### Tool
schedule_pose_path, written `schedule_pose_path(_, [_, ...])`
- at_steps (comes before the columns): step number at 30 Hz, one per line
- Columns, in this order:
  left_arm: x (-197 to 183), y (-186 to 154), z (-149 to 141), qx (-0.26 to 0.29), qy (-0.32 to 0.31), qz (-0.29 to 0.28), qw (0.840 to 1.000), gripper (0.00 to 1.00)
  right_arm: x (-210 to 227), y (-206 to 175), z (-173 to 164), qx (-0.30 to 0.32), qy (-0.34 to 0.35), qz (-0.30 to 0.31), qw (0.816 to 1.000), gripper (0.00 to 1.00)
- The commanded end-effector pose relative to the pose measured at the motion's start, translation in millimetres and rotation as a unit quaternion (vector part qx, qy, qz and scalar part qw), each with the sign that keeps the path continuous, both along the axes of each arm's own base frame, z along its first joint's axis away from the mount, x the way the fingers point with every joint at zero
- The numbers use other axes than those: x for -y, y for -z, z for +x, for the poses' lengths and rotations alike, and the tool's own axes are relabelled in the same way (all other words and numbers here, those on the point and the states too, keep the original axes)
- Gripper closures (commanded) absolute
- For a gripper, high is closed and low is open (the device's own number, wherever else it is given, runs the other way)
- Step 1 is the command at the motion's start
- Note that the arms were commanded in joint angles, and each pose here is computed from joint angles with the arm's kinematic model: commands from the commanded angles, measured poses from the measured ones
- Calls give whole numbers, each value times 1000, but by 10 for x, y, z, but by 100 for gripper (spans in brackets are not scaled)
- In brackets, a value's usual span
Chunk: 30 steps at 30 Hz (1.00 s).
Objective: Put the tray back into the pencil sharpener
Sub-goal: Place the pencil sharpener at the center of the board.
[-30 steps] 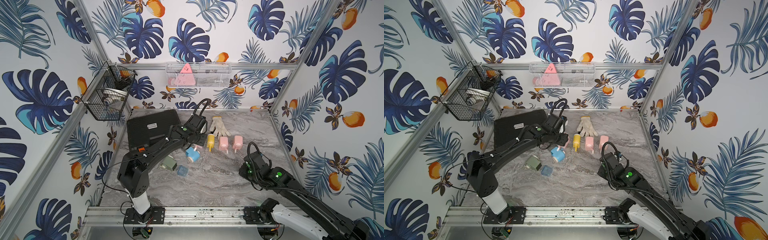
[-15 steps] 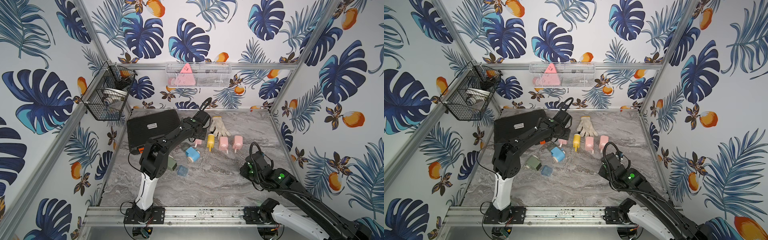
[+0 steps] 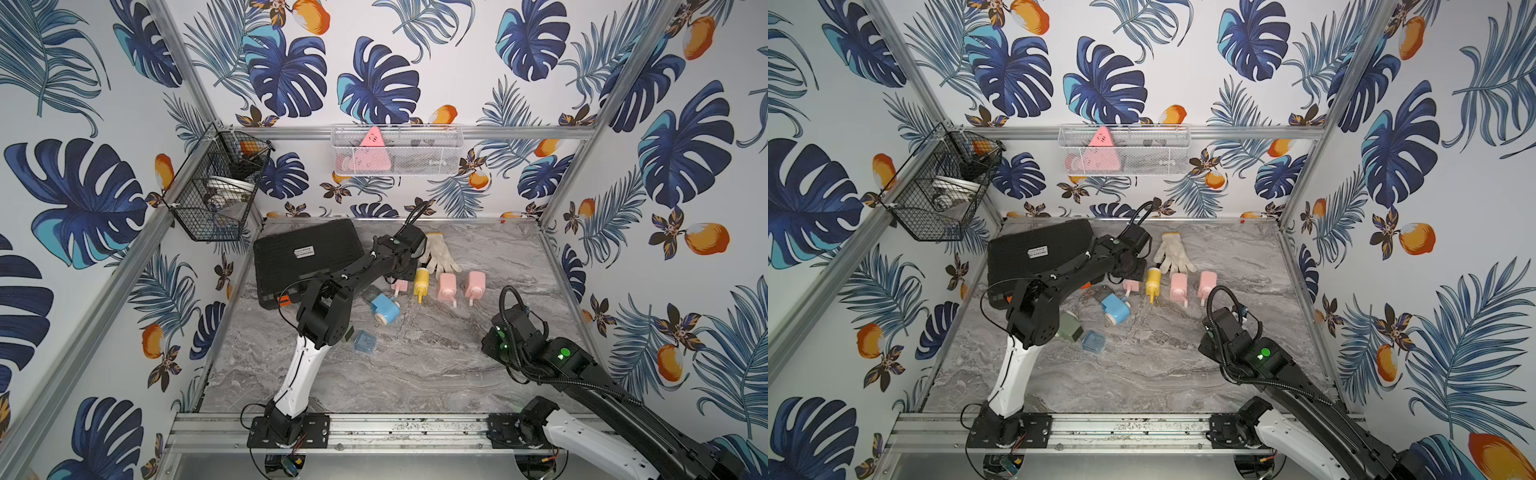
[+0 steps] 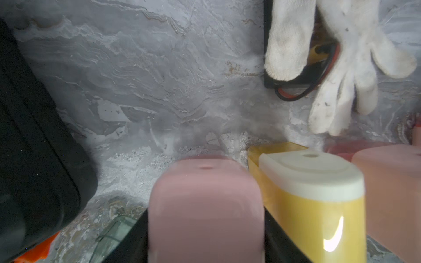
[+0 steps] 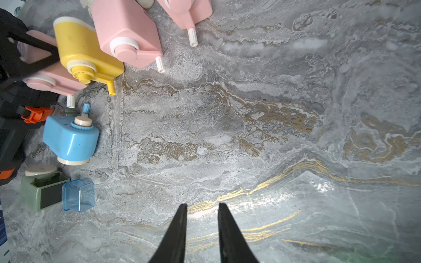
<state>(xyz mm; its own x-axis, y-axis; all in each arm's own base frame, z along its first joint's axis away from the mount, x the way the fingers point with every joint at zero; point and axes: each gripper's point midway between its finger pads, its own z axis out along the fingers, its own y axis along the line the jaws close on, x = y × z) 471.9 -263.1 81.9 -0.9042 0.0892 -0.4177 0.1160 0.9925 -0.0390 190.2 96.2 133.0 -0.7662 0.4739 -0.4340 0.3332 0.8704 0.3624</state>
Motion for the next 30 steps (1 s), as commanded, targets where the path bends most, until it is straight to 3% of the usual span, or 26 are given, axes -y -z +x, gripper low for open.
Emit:
schedule_pose_path(1, [29,-12,57,9,-7,-12,1000,95,58,-23,-7,4,4,-12,1000,73])
schedule_pose_path(12, [7,135,89,10,-14,-3,1000,85,71,-29,-23,6,3,-12,1000,73])
schedule_pose_path(20, [-11,164,76,10,-13,1,1000,46,80,-42,-28,8,2,-13,1000,71])
schedule_pose_path(26, [-10,106,75,18,-11,-3,1000,31,78,-55,-28,9,0,-13,1000,69])
schedule_pose_path(30, [-7,-2,77,27,-8,-8,1000,27,89,-73,-27,13,0,-14,1000,68])
